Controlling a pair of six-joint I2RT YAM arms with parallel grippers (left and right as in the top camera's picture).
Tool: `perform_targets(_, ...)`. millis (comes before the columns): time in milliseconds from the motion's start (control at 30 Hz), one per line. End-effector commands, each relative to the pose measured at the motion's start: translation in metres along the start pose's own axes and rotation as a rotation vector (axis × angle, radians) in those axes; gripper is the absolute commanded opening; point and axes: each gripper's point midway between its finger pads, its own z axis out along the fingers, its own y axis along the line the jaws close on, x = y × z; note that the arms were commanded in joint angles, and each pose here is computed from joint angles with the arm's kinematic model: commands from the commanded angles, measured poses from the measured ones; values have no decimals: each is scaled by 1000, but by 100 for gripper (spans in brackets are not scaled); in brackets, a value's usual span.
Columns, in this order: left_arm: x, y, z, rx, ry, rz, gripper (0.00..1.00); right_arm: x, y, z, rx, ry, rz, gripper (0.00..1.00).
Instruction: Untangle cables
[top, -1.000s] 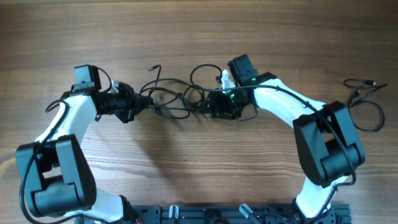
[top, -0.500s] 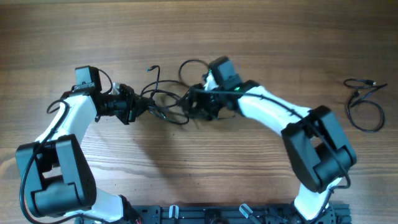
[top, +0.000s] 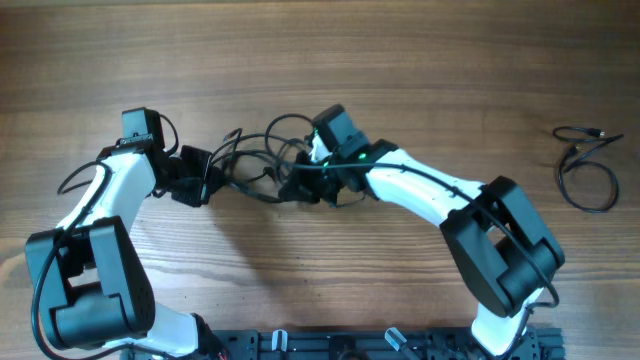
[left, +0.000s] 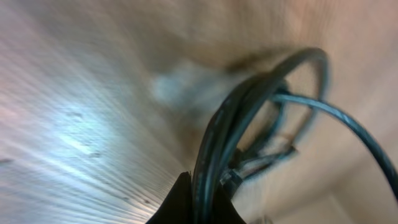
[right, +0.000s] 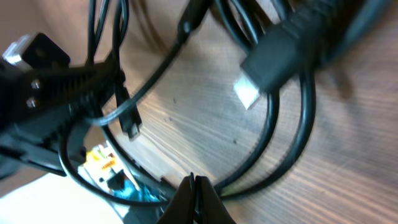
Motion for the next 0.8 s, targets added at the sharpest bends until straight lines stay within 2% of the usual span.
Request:
perform_targets(0,-34,24,-7,-95,-171,-159,4,10,-12,16,97,-39,-55,8)
perform_targets(167,-48,49,-17,-178,-235,-215,4,-9,-25,13,180,-154,-77,18)
perform_targets(200,-49,53,-18,-196,-235,-178,12,-14,-28,11,197,-184,-78,19)
perform_targets(267,-50,51,-18,-197,-227,-84,17,-24,-33,8,235,-242,-82,21)
perform_targets(333,-45,43,-16,-169,-185,6,17,-30,-39,5,271,-283,-86,26)
perform_targets(433,-32,20,-11,-59,-88,215,11,-42,-46,-2,325,-348,-132,28)
perform_targets(467,-26,12,-11,-15,-56,286,18,-44,-48,-3,336,-359,-130,29)
perform_targets(533,-11,-7,-11,90,14,462,50,-45,-49,-4,340,-365,-130,32)
perform_targets(600,-9,-9,-9,94,15,497,74,-48,-51,-6,355,-386,-132,34)
perform_targets(667,-7,-10,-9,94,16,504,84,-51,-54,-8,375,-405,-132,36)
perform_targets(767,-4,-13,-7,98,15,543,84,-52,-56,-9,393,-408,-158,41)
